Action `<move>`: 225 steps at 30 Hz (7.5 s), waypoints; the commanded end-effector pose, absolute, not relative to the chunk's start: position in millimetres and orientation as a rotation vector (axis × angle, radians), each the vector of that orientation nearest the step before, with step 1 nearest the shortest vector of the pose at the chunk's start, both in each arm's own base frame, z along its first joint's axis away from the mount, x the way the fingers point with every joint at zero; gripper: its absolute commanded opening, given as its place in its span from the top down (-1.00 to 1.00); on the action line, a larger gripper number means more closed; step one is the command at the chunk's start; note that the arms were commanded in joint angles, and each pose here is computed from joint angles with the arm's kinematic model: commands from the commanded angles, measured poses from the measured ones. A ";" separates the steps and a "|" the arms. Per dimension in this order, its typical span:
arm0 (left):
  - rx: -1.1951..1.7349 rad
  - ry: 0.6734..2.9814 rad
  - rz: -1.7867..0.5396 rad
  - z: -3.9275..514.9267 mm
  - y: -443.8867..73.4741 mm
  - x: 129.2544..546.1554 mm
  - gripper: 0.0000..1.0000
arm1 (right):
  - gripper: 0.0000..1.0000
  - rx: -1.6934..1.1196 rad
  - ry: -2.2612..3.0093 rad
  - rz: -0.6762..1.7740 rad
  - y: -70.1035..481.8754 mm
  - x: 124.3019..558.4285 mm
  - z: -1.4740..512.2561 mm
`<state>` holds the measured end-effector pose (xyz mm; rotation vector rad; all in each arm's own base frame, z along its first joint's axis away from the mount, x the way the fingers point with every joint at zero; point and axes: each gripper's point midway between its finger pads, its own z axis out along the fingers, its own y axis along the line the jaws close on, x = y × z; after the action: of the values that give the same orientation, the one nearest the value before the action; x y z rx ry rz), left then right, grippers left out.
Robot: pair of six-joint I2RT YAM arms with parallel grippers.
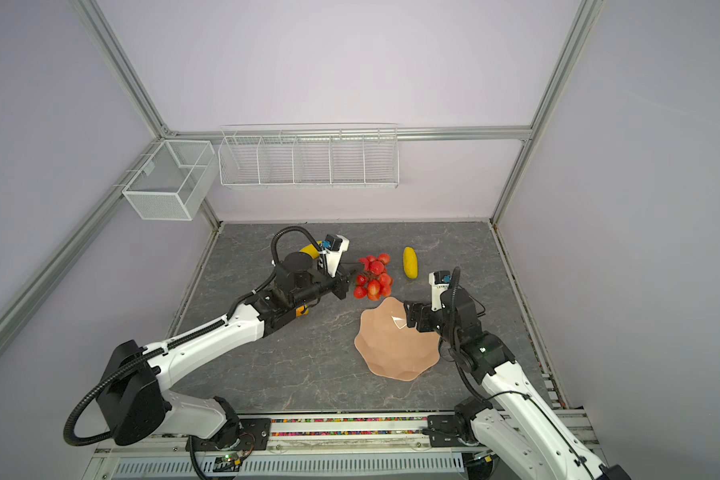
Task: Place and organize the fake fruits in the fruit bowl
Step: 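Carry the strawberry bunch into the bowl with the left gripper and release, then grasp the long yellow fruit with the right gripper while the left gripper withdraws, then lower the long yellow fruit into the bowl beside the strawberries and release, then grasp the yellow mango-shaped fruit with the left gripper, then carry the yellow mango-shaped fruit into the bowl with the left gripper and release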
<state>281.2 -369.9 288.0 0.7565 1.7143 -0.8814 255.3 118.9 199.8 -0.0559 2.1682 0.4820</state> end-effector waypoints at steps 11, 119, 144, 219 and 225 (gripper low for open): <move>0.984 1.785 -1.044 220.2 -420.8 195.6 1.00 | -0.78 -0.031 2.368 0.619 119.0 201.3 156.2; 0.751 1.778 -1.043 233.4 -350.7 249.3 -0.98 | -0.20 -0.004 2.796 0.271 109.9 236.0 81.6; 0.769 2.200 0.029 122.7 -203.6 530.2 -0.83 | -0.76 -0.565 2.248 0.739 273.6 310.5 211.1; 2.012 1.590 -0.564 132.2 -451.2 274.4 0.17 | -0.78 -0.053 2.388 0.548 117.4 215.9 159.4; 2.048 1.599 -0.552 120.6 -455.6 271.3 0.12 | -0.78 -0.047 2.388 0.547 116.7 216.3 157.8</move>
<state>274.7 -454.1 124.9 1.9925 1.6263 -0.5635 216.3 121.3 163.2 -0.0761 2.3786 0.5646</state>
